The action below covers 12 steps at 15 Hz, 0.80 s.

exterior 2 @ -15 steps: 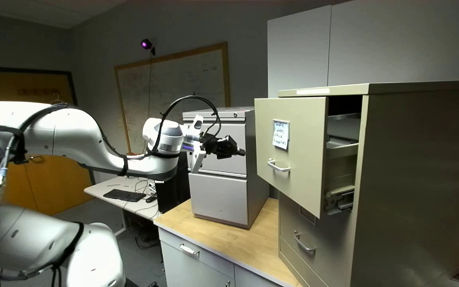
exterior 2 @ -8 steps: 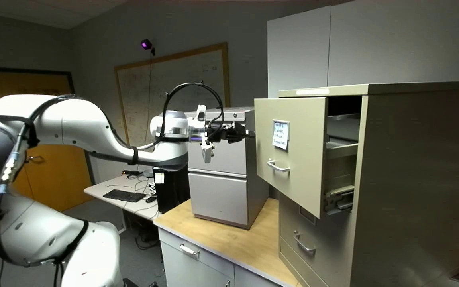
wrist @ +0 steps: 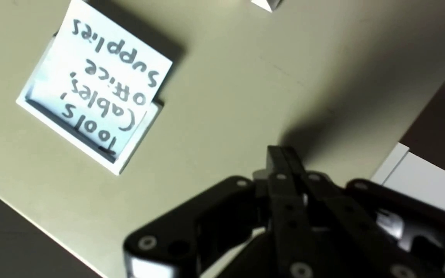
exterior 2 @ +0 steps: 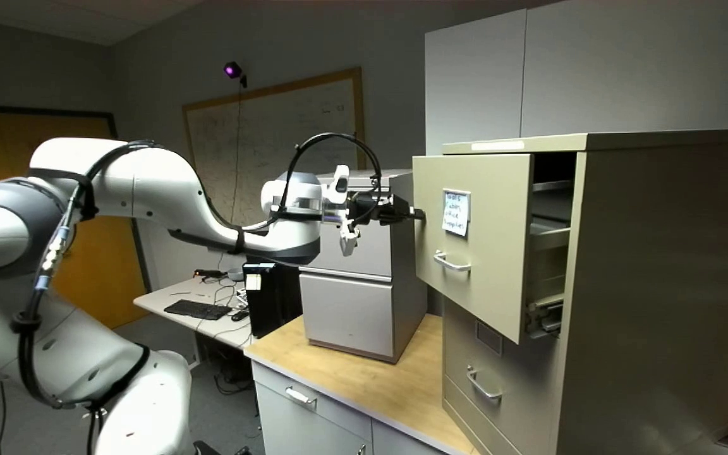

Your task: Close the top drawer of the cabinet on the right

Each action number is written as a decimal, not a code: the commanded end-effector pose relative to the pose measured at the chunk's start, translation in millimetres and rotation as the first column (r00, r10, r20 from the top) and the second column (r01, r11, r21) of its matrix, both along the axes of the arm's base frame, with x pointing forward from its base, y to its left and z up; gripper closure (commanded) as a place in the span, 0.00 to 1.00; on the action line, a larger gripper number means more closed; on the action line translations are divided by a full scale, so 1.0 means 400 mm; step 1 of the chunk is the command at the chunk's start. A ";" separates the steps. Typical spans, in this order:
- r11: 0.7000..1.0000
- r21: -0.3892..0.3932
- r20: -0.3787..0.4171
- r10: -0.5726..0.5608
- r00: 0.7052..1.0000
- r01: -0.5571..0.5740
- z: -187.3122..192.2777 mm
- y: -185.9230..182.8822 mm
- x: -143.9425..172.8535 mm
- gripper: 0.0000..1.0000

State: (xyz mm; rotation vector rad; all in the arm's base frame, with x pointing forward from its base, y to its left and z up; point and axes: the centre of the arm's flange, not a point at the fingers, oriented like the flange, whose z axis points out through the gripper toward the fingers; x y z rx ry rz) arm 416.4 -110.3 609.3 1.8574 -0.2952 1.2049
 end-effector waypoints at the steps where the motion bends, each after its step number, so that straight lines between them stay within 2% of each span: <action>1: 0.997 0.076 -0.018 0.018 1.000 -0.017 -0.021 -0.123 0.111 1.00; 12: 0.982 0.188 -0.053 0.040 0.998 -0.029 -0.053 -0.233 0.203 1.00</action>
